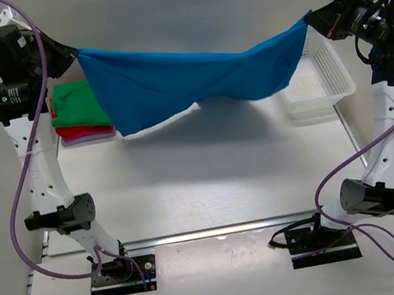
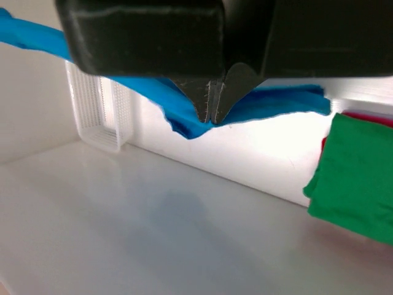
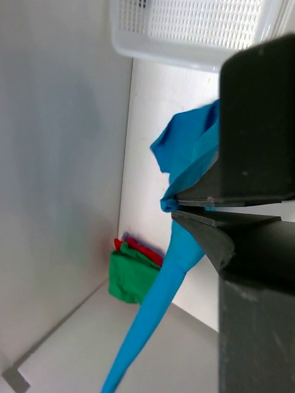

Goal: Fold and stack the t-shirts
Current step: Flatten out the tshirt

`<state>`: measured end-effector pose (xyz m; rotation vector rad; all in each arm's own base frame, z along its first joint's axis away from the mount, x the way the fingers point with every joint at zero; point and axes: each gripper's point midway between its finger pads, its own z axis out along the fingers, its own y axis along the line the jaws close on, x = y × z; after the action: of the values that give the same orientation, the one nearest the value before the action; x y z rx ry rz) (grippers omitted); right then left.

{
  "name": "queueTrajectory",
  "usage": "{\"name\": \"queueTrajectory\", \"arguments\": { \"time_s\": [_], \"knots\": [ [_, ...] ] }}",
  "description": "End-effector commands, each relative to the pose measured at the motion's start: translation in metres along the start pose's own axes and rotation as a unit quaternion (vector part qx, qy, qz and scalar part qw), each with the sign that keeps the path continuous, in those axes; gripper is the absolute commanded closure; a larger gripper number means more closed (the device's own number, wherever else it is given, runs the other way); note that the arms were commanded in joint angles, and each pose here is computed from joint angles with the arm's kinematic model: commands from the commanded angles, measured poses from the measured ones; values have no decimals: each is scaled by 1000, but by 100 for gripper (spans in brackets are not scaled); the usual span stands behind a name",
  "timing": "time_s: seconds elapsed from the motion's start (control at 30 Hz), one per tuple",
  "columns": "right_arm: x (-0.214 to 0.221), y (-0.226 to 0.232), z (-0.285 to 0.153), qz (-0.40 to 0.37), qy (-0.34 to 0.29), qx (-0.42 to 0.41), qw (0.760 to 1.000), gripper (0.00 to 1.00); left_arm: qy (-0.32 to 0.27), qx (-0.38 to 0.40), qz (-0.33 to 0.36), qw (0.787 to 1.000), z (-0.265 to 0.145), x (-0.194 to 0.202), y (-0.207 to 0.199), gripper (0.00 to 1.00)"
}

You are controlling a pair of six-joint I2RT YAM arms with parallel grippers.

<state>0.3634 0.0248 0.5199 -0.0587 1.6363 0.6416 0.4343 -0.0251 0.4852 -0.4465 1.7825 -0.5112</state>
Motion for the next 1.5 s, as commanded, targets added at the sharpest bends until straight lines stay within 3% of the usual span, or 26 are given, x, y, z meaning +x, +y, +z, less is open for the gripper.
{"name": "queueTrajectory", "arguments": {
  "time_s": [0.0, 0.1, 0.33, 0.57, 0.73, 0.87, 0.97, 1.07, 1.2, 1.27, 1.3, 1.37, 1.4, 1.43, 1.47],
  "knots": [
    [-13, 27, -5, -9, -21, -42, 999, 100, 12, 16, -1, 1000, -17, -10, -11, 100],
    [-12, 30, 8, -10, -14, -56, 998, 100, 45, 72, -25, 996, -4, -7, -24, 100],
    [-16, 8, 63, 14, -9, -76, 997, 100, 83, 93, -64, 990, 63, 19, -25, 100],
    [-34, -31, 124, -14, -51, -85, 995, 100, 63, 174, -95, 978, 131, 11, -26, 100],
    [-82, -23, 103, -12, -114, -143, 983, 100, 8, 256, -142, 956, 124, -43, -31, 100],
    [-116, 1, 63, -56, -155, -158, 974, 100, -27, 324, -129, 937, 89, -79, -48, 100],
    [-117, 20, 47, -73, -150, -179, 969, 100, -33, 346, -112, 931, 60, -93, -56, 100],
    [-86, 16, 64, -52, -107, -172, 978, 100, 19, 313, -120, 942, 64, -69, -46, 100],
    [-9, 7, 96, -43, -30, -96, 994, 99, 156, 194, -115, 962, 87, 28, -16, 100],
    [37, 0, 100, -28, 5, -50, 998, 100, 203, 94, -59, 973, 89, 78, 7, 100],
    [66, -4, 93, -13, 23, -24, 999, 100, 247, 41, -58, 966, 81, 105, 22, 100],
    [115, -10, 76, 27, 59, 7, 998, 100, 278, -32, 10, 960, 81, 146, 34, 100],
    [156, -13, 66, 56, 86, 24, 994, 100, 308, -53, 22, 950, 71, 175, 35, 100],
    [170, -18, 56, 60, 91, 37, 993, 100, 323, -53, 40, 944, 63, 195, 32, 100],
    [205, -10, 47, 71, 118, 39, 990, 100, 318, -70, 45, 944, 63, 200, 40, 100]
  ]
}}
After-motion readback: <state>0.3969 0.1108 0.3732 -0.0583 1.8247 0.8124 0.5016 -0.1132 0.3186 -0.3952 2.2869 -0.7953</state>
